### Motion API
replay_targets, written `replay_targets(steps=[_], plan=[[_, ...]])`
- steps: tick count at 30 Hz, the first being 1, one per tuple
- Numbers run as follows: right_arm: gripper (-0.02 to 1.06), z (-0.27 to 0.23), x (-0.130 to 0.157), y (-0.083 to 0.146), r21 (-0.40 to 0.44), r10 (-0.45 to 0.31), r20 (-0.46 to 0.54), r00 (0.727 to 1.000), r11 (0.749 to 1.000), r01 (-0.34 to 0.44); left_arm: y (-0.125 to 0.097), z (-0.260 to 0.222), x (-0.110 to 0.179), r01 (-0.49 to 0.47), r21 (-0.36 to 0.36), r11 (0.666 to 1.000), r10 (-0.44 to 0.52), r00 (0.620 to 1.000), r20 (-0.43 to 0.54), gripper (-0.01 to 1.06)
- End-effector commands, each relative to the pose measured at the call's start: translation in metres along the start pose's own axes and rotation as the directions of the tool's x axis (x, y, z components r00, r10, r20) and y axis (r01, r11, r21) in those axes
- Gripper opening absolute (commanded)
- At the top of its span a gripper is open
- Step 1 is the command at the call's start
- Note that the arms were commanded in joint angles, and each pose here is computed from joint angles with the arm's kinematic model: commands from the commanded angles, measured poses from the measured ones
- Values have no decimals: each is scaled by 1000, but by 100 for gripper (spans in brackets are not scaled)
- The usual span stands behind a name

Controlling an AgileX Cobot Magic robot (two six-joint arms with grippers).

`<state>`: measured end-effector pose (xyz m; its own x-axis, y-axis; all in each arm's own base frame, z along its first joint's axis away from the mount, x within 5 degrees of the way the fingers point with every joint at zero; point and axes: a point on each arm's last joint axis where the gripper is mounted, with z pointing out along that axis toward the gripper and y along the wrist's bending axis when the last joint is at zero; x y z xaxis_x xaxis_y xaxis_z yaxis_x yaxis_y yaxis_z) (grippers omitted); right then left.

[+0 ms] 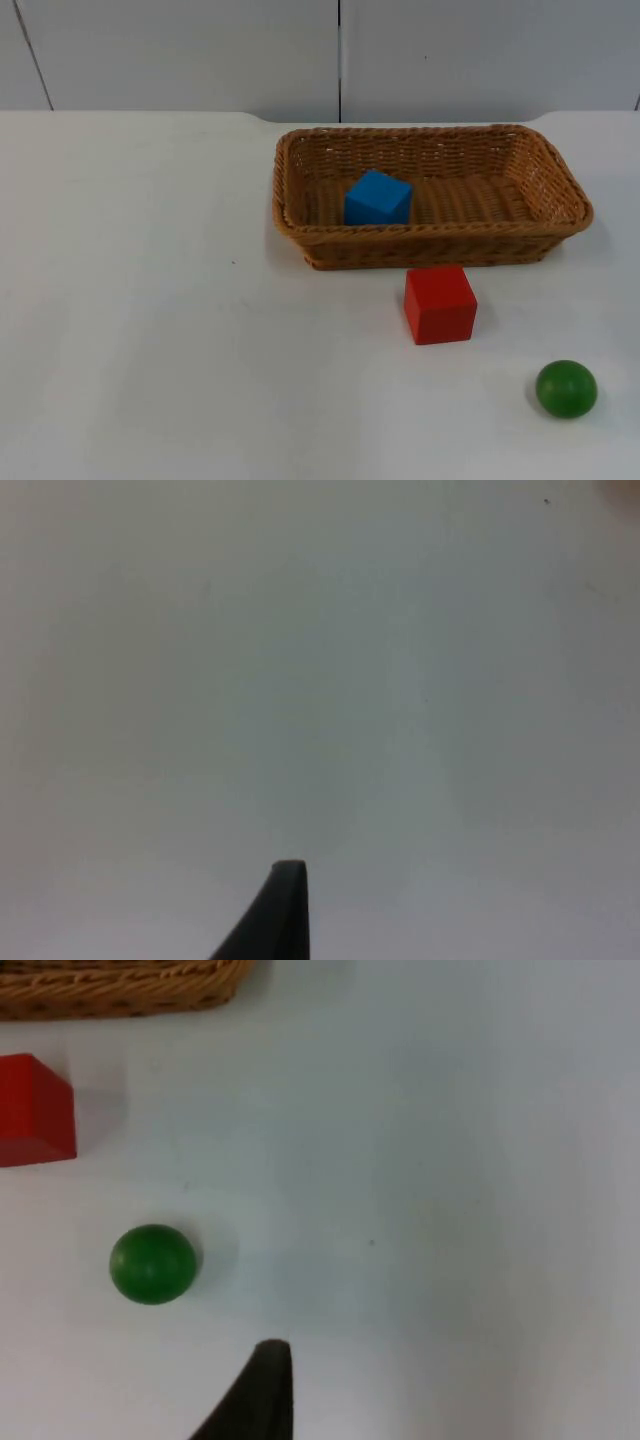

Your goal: Place all geometric objects except the red cube into the basket.

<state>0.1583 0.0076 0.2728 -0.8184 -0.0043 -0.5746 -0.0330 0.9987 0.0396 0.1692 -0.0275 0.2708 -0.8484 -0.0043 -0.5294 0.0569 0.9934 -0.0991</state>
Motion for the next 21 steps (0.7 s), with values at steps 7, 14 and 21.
replay_targets(steps=[7,14,21], plan=[[105,9,3,31,-150,-205,-64,977,970,194,0,0,0,0,2,1000,0,1000,16,105],[105,59,9,76,-192,-295,-218,930,948,255,1,0,4,-1,-3,1000,1,1000,-29,105],[105,117,16,99,-125,-310,-268,912,950,286,1,0,4,-7,-6,1000,7,1000,-27,105]])
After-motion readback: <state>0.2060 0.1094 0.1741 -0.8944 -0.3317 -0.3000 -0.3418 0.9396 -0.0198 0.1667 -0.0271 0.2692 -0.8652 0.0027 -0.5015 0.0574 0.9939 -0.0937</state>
